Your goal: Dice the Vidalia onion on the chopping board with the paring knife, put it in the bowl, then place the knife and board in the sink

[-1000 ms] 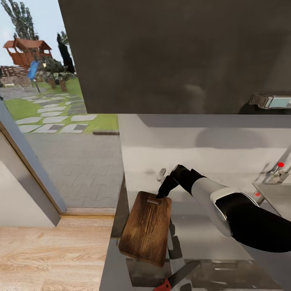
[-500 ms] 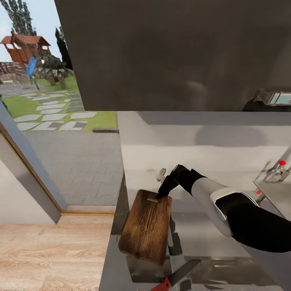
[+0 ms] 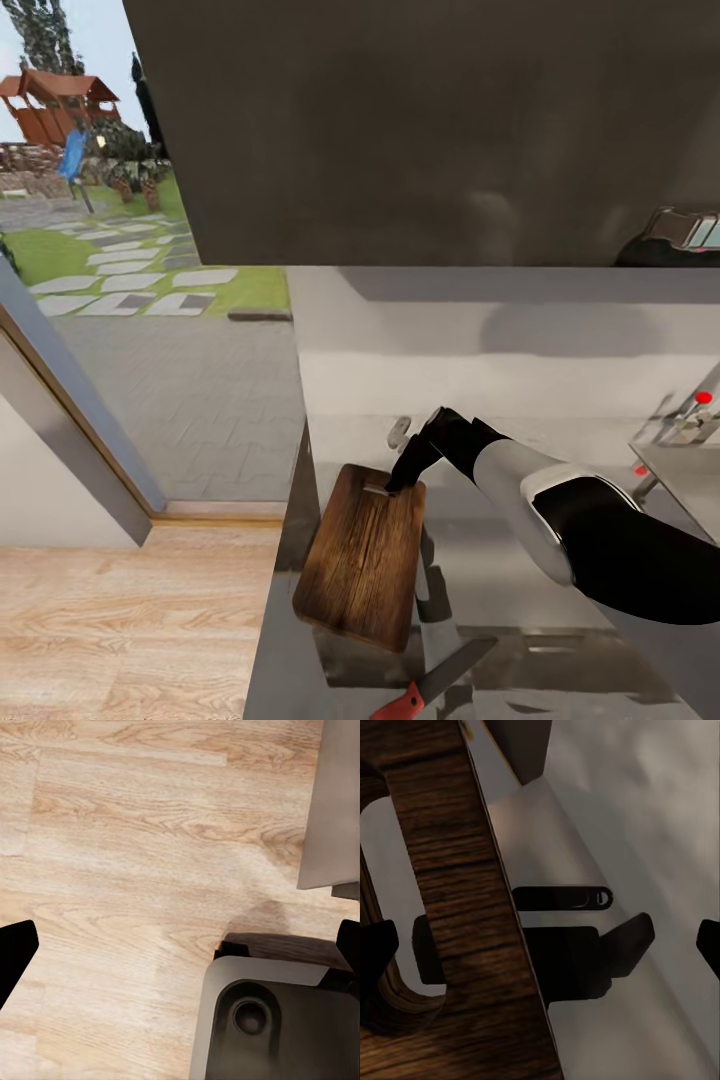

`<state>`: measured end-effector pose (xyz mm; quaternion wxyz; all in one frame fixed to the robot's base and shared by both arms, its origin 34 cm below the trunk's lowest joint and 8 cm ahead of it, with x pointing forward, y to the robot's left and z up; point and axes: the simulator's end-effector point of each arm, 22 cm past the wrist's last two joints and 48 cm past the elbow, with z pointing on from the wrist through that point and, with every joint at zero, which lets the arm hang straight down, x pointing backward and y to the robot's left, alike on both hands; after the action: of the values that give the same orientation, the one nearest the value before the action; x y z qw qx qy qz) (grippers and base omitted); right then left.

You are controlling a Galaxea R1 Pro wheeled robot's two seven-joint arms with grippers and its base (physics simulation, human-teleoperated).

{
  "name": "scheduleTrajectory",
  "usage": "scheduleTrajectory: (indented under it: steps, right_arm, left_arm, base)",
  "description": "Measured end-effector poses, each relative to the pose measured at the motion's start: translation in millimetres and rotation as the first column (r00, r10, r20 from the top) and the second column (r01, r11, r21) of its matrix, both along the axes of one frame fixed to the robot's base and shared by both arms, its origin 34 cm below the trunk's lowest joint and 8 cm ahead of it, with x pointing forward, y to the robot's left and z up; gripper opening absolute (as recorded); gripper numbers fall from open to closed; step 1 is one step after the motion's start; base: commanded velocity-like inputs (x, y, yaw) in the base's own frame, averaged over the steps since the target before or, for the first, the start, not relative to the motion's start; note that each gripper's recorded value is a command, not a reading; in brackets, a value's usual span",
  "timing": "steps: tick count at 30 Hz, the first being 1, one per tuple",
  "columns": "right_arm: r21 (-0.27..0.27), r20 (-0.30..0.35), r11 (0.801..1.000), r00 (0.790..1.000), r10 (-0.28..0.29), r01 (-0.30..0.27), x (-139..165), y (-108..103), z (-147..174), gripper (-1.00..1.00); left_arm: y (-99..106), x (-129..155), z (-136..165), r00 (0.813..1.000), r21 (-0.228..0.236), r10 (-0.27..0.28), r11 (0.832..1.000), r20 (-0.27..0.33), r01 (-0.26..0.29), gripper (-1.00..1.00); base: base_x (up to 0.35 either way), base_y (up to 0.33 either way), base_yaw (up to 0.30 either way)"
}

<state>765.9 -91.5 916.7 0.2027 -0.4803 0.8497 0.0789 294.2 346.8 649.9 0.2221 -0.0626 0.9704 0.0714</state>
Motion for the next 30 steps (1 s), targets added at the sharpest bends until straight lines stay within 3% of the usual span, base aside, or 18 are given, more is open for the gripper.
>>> scheduleTrajectory:
  steps: [30]
  right_arm:
    - [0.008,-0.024,1.000,1.000,-0.011,0.011,0.2,0.2,-13.6,1.00]
  left_arm:
    - [0.0,-9.9,-4.6,1.000,0.000,0.000,1.000,-0.026,0.000,1.00]
  base:
    - [0.000,0.000,0.000]
